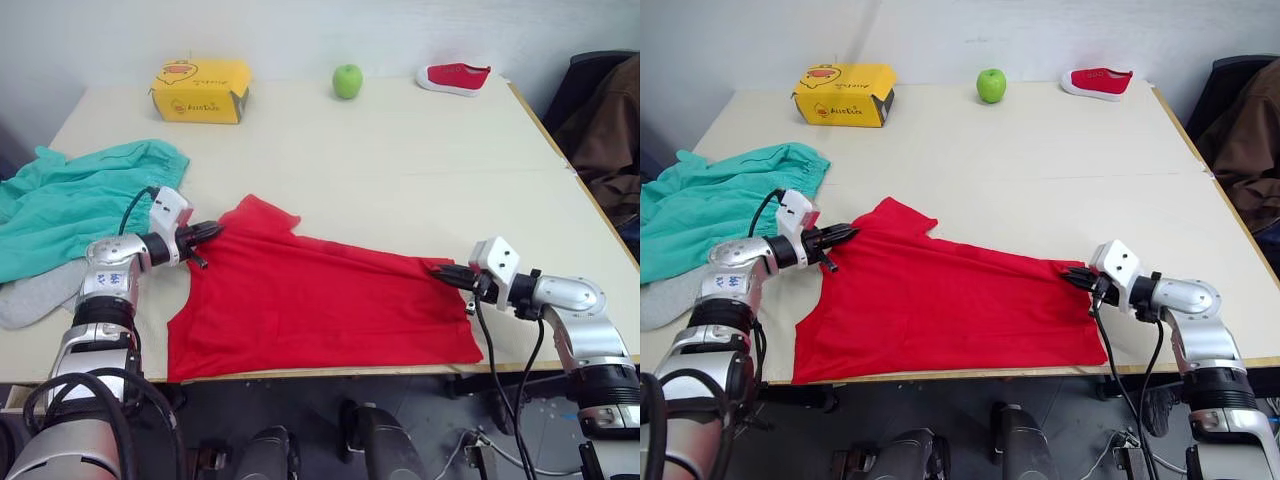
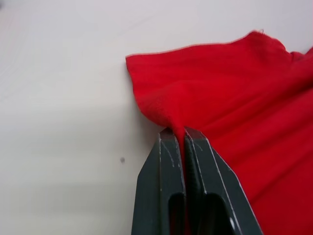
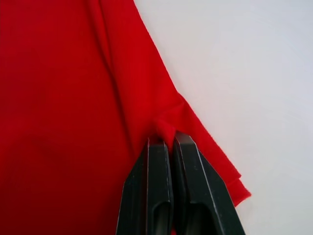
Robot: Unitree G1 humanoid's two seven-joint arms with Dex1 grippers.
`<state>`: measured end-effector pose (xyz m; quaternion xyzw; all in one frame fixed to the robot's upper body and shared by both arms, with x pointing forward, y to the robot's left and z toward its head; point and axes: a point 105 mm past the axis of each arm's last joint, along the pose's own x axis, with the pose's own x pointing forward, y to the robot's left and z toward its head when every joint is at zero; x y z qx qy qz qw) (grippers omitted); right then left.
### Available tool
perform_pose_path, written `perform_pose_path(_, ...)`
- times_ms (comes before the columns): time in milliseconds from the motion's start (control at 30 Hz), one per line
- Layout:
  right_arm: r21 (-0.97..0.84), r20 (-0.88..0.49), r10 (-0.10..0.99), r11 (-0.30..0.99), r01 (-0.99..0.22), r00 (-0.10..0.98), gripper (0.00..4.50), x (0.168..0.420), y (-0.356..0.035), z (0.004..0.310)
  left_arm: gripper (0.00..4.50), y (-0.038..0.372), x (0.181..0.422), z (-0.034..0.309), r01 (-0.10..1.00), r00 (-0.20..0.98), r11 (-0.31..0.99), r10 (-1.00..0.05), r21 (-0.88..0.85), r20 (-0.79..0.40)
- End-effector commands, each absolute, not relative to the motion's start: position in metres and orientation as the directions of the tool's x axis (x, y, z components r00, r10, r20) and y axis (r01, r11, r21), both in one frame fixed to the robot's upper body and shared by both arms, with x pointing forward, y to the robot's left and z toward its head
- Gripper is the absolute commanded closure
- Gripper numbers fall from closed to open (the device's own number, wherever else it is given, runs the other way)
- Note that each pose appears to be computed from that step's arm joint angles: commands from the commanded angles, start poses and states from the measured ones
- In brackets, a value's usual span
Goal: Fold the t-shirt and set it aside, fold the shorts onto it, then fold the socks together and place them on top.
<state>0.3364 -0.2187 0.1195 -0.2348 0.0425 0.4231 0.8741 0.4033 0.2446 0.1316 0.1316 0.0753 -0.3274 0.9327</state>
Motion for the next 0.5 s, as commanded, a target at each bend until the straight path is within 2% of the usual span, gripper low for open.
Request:
perform_pose_path(33, -0.391, -0.184, 0.724, 0.566, -0.725, 0.665, 4.45, 0.337, -0.226, 0.142, 4.5, 0.249, 0.401, 0.147, 0.612, 0.791, 0.757, -0.589, 0.23, -0.165)
perform_pose_path(133, -0.389, -0.172, 0.754, 0.539, -0.747, 0.634, 4.45, 0.333, -0.222, 0.148, 4.5, 0.246, 0.395, 0.144, 0.621, 0.783, 0.745, -0.605, 0.244, -0.145)
perform_pose_path(233, -0.393, -0.236, 0.784, 0.463, -0.795, 0.574, 4.45, 0.322, -0.219, 0.141, 4.5, 0.246, 0.39, 0.136, 0.63, 0.776, 0.733, -0.609, 0.259, -0.164)
perform_pose_path(400, -0.391, -0.335, 0.741, 0.453, -0.801, 0.582, 4.45, 0.32, -0.228, 0.126, 4.5, 0.249, 0.386, 0.132, 0.621, 0.783, 0.736, -0.599, 0.269, -0.168)
perform_pose_path(500, -0.401, -0.361, 0.713, 0.463, -0.791, 0.6, 4.45, 0.324, -0.231, 0.12, 4.5, 0.247, 0.384, 0.122, 0.637, 0.77, 0.724, -0.603, 0.263, -0.208)
